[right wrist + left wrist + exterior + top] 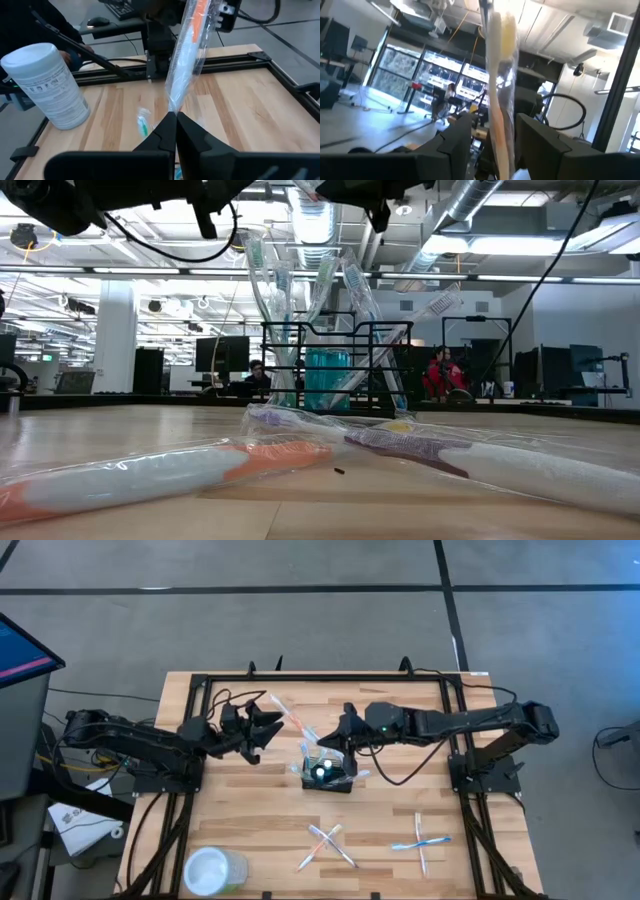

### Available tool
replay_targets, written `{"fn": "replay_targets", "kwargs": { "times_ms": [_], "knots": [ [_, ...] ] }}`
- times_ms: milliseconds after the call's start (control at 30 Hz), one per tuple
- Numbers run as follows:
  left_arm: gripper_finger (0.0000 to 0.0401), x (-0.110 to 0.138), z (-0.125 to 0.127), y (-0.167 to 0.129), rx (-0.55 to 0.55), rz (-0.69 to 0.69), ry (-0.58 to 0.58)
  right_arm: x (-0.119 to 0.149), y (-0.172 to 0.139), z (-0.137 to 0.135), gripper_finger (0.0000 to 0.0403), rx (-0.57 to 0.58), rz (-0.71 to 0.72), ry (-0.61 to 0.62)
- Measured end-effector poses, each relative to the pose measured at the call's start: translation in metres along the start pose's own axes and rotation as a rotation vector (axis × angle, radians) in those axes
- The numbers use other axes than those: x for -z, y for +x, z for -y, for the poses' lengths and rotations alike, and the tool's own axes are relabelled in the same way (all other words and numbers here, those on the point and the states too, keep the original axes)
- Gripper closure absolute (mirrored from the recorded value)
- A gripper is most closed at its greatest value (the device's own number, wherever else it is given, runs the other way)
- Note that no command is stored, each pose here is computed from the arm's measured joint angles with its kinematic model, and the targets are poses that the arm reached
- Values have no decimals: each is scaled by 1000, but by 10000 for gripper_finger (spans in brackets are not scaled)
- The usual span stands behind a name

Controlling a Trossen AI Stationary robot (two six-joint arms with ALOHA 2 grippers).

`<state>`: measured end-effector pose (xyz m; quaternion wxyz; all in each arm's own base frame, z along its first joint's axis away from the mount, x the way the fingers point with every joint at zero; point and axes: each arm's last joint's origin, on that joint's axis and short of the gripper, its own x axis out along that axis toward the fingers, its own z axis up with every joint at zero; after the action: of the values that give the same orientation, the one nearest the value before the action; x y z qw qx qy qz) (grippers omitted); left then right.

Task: Pick & Place toothbrushing station
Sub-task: Put the top orange toothbrush into the wire organizer

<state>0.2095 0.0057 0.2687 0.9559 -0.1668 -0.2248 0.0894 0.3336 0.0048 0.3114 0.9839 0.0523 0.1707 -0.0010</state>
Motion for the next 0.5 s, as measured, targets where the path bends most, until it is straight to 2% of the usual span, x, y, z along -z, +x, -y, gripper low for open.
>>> {"fn": "replay_targets", "kwargs": {
  "times_ms": [500],
  "knots": [
    [247,3,0,3,2,29,-3,0,0,-4,403,-10,-1,8]
  ]
}}
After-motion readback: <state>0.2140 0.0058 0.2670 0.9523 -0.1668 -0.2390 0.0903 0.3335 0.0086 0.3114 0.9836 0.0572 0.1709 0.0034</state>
